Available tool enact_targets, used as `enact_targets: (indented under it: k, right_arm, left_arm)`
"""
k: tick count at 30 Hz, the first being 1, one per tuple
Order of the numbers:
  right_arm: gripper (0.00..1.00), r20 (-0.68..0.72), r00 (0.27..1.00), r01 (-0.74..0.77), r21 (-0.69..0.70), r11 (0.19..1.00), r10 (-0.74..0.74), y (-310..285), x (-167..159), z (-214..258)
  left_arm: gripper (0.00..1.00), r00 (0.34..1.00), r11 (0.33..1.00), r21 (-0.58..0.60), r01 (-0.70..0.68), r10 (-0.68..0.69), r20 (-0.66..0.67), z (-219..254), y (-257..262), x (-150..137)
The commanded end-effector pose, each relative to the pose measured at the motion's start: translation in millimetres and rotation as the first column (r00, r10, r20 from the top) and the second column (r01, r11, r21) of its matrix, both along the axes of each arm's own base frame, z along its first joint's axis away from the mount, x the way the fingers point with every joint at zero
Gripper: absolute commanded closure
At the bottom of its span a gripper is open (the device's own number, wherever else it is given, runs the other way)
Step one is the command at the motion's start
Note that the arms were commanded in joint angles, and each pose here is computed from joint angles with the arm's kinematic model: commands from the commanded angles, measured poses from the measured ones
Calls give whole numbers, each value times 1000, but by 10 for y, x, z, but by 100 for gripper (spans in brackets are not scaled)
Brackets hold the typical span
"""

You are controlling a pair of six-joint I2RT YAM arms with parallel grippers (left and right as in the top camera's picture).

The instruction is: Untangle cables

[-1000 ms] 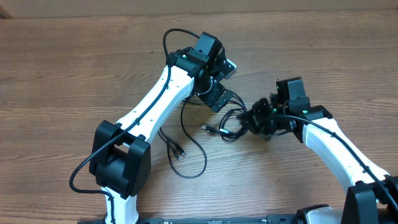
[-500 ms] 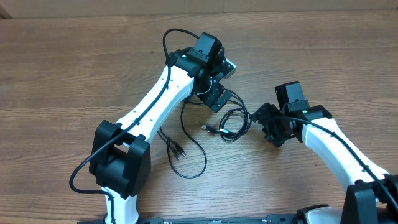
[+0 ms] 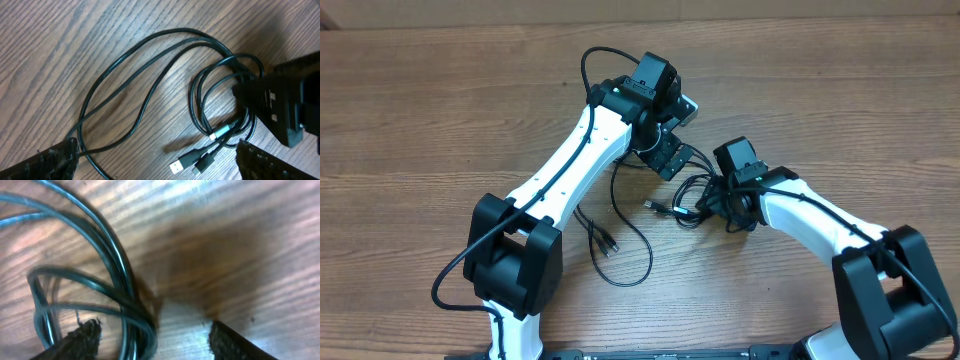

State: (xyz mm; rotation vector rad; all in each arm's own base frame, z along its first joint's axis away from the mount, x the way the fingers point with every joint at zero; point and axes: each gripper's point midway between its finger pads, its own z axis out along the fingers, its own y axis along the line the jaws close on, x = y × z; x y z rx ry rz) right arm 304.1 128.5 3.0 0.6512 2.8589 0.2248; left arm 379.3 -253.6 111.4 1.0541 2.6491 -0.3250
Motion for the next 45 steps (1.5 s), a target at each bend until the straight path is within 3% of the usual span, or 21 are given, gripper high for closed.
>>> enact_targets:
  k: [1, 2, 6, 7, 12, 16, 19, 23, 27, 30, 34, 37, 40, 42, 45]
  right_arm:
    - [49, -81, 997, -9, -65, 998, 4, -103, -149, -302]
    - [71, -80, 997, -10, -66, 998, 4, -103, -146, -298]
    - [87, -93, 996, -7, -99, 995, -2, -169, -183, -305]
    - [95, -102, 995, -6, -125, 992, -6, -219, -212, -309]
    - [96, -153, 988, 6, -142, 990, -28, -270, -340, -321]
    - [96, -208, 978, 31, -5, 1000, -31, -121, -373, -294]
    - [96, -270, 963, 87, 214, 973, -26, 70, -336, -156]
    - [96, -258, 962, 75, 562, 823, 88, 334, -204, 226]
    - [96, -173, 970, 32, 789, 614, 171, 426, -135, 629]
    - [96, -135, 976, 26, 847, 530, 169, 378, -82, 780]
    - [96, -123, 985, 43, 849, 526, 118, 201, 11, 785]
    - [96, -122, 988, 54, 849, 525, 96, 133, 45, 786]
    - [96, -109, 990, 43, 850, 525, 95, 132, 68, 789]
    - [96, -115, 989, 51, 850, 524, 89, 132, 76, 790]
    - [96, -110, 990, 50, 855, 517, 87, 137, 95, 805]
  left_arm:
    - [0, 1000, 1000, -10, -22, 22, 18, 101, 21, 42]
    - [0, 1000, 1000, -10, -22, 22, 18, 102, 20, 43]
    - [0, 1000, 1000, -9, -22, 22, 17, 100, 21, 41]
    - [1, 1000, 1000, -10, -22, 22, 18, 102, 20, 43]
    - [0, 1000, 1000, -9, -22, 22, 17, 101, 21, 41]
    - [0, 1000, 1000, -2, -22, 22, 4, 89, 38, 9]
    - [0, 998, 1000, -3, 2, -2, -61, 63, 49, -144]
    - [4, 972, 982, -78, 170, -180, -148, 86, -34, -458]
    - [6, 963, 976, -80, 204, -214, -166, 92, -16, -533]
    - [7, 963, 976, -80, 201, -212, -168, 99, -12, -538]
    - [7, 971, 986, -89, 138, -152, -184, 154, -8, -539]
    - [10, 962, 973, -188, 134, -174, -211, 343, -84, -638]
    - [13, 948, 936, -291, 198, -258, -185, 542, -193, -739]
    - [14, 928, 910, -304, 283, -340, -153, 559, -222, -808]
    - [7, 879, 867, -260, 425, -464, -109, 510, -210, -921]
